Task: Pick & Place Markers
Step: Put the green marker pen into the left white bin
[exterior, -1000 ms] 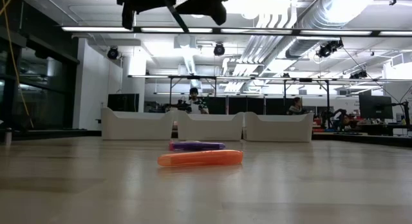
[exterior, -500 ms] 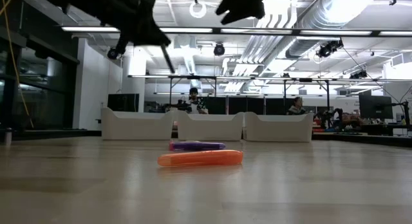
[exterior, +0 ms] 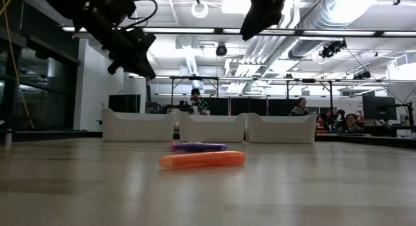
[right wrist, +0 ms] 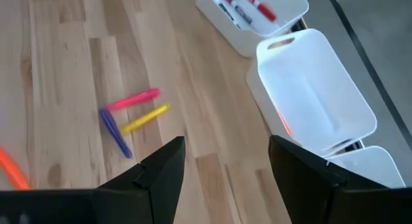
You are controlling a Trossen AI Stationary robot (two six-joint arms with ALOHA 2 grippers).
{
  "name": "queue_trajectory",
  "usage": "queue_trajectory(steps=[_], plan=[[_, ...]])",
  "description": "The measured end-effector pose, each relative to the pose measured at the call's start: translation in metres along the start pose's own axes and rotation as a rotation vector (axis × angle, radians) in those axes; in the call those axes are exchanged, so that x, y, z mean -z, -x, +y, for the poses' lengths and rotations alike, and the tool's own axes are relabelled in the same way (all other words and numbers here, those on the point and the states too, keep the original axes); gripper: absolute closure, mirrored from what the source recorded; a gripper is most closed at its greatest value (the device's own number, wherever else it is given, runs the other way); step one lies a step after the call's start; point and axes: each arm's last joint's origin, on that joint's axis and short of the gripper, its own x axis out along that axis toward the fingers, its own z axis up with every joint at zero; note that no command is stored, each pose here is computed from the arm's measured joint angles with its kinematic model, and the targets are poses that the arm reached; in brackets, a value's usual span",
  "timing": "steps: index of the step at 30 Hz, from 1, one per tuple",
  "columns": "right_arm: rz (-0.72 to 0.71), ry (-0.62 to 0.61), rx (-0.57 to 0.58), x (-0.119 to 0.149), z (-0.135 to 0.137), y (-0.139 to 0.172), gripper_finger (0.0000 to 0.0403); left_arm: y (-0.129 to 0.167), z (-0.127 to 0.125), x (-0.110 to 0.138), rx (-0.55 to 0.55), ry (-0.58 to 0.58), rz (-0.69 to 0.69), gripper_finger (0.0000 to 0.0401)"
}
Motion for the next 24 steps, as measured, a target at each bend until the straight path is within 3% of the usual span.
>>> queue_trajectory(steps=[3, 13, 18, 24], plan=[[0.011, 0.009, 0.005, 0.001, 0.000, 0.000, 0.0189, -0.007, 0.008, -0.016, -0.032, -0.072, 0.086, 0.0374], [0.042, 0.018, 0.045, 0.004, -0.001, 0.000, 0.0190, -0.052, 0.023, -0.052, -0.103, -0.392, 0.577, 0.0374], [0.042, 0.014, 0.046, 0.004, -0.002, 0.000, 0.0190, -0.081, 0.023, -0.052, -0.089, -0.483, 0.828, 0.0374], [0.045, 0.005, 0.046, 0.005, -0.002, 0.000, 0.0191, -0.112, 0.026, -0.043, -0.104, -0.530, 0.995, 0.0374]])
